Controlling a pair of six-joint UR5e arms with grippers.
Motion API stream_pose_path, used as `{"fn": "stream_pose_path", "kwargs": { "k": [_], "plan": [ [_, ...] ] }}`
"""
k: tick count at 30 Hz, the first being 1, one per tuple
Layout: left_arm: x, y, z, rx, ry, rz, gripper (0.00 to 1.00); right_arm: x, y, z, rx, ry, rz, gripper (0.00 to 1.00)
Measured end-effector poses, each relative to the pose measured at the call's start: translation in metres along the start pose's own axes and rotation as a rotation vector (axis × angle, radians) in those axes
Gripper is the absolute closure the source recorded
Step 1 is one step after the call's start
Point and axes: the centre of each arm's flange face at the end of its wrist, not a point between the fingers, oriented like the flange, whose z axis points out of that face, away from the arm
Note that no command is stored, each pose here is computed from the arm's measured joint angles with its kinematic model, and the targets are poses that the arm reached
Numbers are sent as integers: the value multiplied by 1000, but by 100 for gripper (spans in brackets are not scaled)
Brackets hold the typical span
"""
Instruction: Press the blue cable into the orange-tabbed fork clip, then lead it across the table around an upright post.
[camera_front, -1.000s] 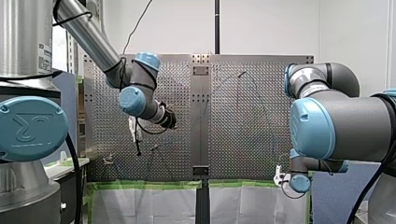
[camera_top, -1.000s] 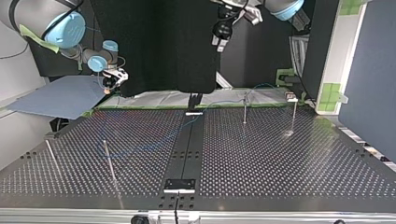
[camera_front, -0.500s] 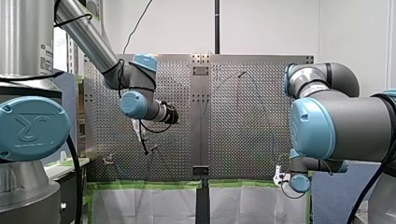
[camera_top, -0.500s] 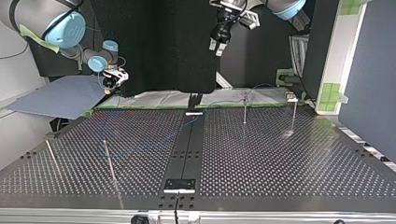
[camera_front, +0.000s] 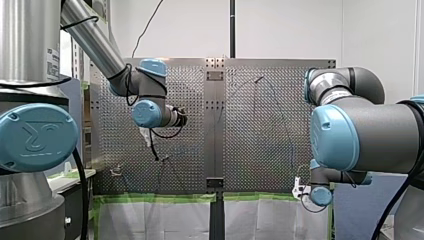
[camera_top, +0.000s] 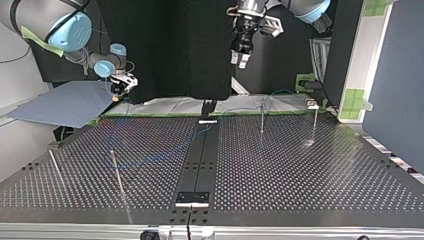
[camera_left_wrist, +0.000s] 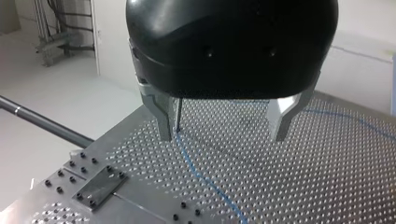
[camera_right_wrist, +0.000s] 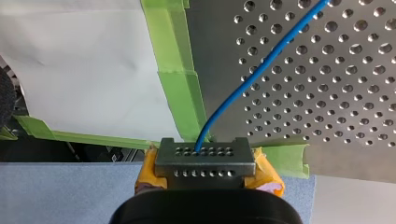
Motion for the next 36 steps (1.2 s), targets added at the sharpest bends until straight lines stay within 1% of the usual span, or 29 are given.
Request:
{"fn": "stream_pose_path", "kwargs": {
  "k": [4, 10, 36],
  "plan": [
    [-1, 2, 2, -11, -7, 3, 0, 0, 0, 0, 8, -5, -1, 100],
    [-2, 4, 2, -16, -8, 6, 0, 0, -2, 0, 19, -6, -5, 100],
    [-2, 4, 2, -17, -8, 7, 0, 0, -3, 0, 20, -6, -5, 100]
  ]
}}
